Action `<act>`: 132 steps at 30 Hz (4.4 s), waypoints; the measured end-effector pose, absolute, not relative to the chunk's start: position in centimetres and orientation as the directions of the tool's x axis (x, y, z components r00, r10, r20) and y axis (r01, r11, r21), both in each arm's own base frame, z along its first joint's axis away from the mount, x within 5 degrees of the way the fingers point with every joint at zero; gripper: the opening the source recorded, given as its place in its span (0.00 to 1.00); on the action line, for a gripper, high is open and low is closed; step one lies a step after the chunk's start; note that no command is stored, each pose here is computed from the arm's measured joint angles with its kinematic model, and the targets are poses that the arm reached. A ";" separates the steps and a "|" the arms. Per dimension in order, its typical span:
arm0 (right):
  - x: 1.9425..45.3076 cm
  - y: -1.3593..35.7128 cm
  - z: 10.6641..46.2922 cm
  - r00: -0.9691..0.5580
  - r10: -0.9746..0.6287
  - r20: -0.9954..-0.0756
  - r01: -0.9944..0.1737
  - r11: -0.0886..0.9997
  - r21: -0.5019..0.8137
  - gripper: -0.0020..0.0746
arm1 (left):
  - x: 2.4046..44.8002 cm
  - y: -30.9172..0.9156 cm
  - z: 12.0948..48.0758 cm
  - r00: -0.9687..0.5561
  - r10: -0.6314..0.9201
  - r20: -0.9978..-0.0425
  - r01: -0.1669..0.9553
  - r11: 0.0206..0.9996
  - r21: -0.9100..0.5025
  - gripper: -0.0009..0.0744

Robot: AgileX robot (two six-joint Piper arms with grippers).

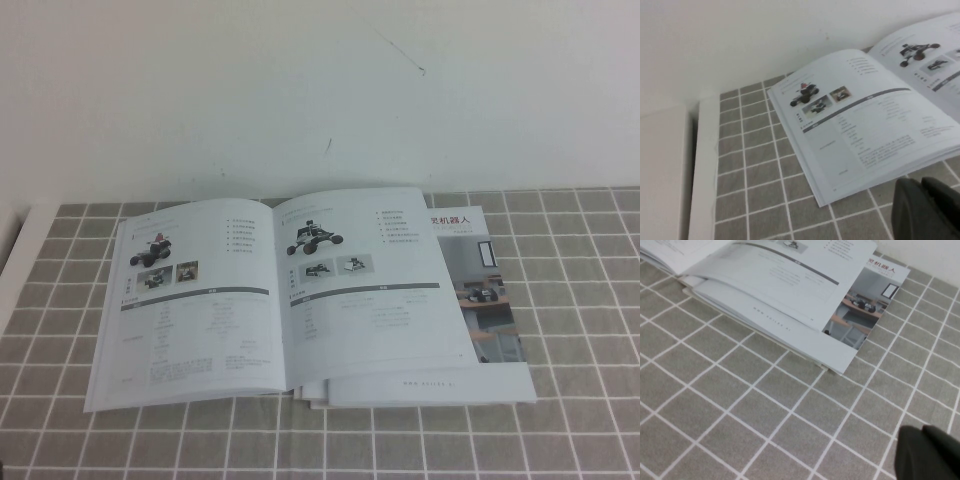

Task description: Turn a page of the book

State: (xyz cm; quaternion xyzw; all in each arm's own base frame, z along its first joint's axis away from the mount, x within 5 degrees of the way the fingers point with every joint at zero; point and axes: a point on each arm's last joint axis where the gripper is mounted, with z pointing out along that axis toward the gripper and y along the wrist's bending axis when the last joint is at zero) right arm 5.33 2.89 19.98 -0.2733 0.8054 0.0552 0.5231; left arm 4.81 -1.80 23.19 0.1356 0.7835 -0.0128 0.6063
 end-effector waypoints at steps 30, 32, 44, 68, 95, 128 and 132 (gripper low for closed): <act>5.3 2.9 20.0 -0.304 -0.383 -0.872 -0.499 0.844 -0.197 0.02 | 5.2 -0.5 17.7 -0.265 0.123 -0.956 0.084 0.991 0.104 0.01; 5.3 2.9 20.0 -0.304 -0.383 -0.872 -0.499 0.844 -0.197 0.02 | 5.2 -0.5 17.7 -0.265 0.131 -0.955 0.083 0.990 0.112 0.01; 5.3 2.9 20.0 -0.304 -0.383 -0.872 -0.499 0.844 -0.197 0.02 | 5.2 -0.5 17.7 -0.266 0.131 -0.955 0.083 0.990 0.113 0.01; 4.1 2.5 19.1 -0.212 -0.358 -0.909 -0.453 0.860 -0.233 0.02 | 5.2 -0.5 17.7 -0.267 0.120 -0.956 0.078 0.992 0.102 0.01; 5.0 1.4 17.0 -0.254 -0.249 -0.934 -0.293 0.941 -0.171 0.02 | 5.2 -0.5 17.7 -0.267 0.121 -0.956 0.077 0.992 0.103 0.01; 5.0 1.2 17.0 -0.257 -0.297 -0.920 -0.290 0.931 -0.220 0.02 | 5.2 -0.5 17.7 -0.267 0.118 -0.956 0.077 0.992 0.101 0.01; 5.0 1.2 17.0 -0.257 -0.297 -0.920 -0.290 0.931 -0.220 0.02 | 5.2 -0.5 17.7 -0.267 0.118 -0.956 0.077 0.992 0.101 0.01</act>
